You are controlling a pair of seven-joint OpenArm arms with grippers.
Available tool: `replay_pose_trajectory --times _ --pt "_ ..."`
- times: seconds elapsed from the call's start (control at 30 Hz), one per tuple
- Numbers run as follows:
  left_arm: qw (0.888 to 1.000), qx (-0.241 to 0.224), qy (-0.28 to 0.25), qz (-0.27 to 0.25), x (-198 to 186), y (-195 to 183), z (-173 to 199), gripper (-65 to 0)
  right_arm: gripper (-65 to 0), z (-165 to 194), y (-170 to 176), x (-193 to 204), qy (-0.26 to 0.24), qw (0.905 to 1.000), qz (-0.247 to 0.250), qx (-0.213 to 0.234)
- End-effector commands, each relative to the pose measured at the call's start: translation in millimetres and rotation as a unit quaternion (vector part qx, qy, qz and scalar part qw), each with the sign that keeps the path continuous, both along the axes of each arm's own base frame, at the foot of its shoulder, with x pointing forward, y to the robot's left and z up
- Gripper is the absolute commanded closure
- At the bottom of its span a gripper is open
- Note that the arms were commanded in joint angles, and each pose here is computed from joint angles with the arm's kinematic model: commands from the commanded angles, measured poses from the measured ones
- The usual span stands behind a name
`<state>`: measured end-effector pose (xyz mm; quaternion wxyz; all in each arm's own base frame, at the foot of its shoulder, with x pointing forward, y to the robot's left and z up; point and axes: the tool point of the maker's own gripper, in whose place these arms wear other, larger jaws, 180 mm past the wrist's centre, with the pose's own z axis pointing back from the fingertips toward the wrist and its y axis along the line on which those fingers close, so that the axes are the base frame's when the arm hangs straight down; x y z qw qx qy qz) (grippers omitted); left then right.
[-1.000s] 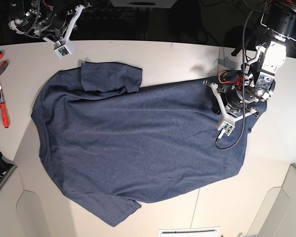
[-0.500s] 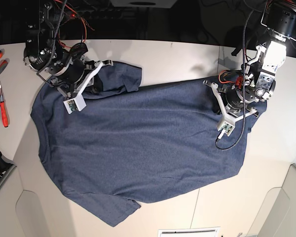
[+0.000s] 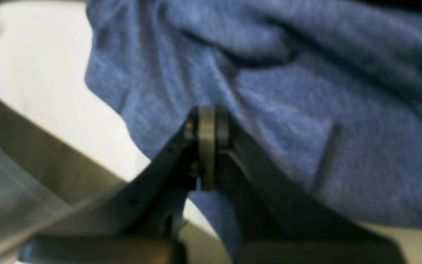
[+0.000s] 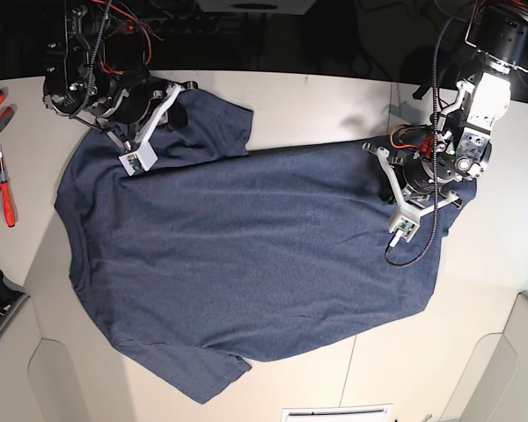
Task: Layout the t-shirt on the table in an organized manner, then fold the t-shirt properly
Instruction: 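Pull the shirt with both grippers to straighten it on the table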
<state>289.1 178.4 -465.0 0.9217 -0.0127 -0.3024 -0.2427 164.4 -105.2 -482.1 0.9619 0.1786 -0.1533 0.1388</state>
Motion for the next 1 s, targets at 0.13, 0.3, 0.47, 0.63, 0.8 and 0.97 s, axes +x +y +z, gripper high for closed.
replay_pose_trajectory --times 0.13,0.3,0.47,0.63,0.8,0.97 --pt "1.000 0.016 0.005 0.001 4 8 2 0.0 0.0 -7 -44 -39 0.065 0.9939 0.033 -0.083" --pt "1.000 0.019 0.009 0.002 3 9 2 0.0 0.0 9 -44 -43 0.075 0.9936 0.046 -0.071" --pt "0.999 0.027 0.025 0.004 -1 12 -2 0.0 0.0 36 -38 -33 0.049 0.9937 0.070 -0.073" --pt "0.999 0.026 0.020 0.000 1 8 4 0.0 0.0 77 -42 -3 -0.039 0.9946 0.053 -0.080" --pt "0.999 0.005 -0.046 -0.028 22 -18 44 0.0 0.0 138 -37 42 -0.178 0.9817 0.030 -0.060" --pt "0.991 -0.016 -0.120 -0.061 38 -47 97 0.0 0.0 170 -19 76 -0.253 0.9672 0.013 -0.022"
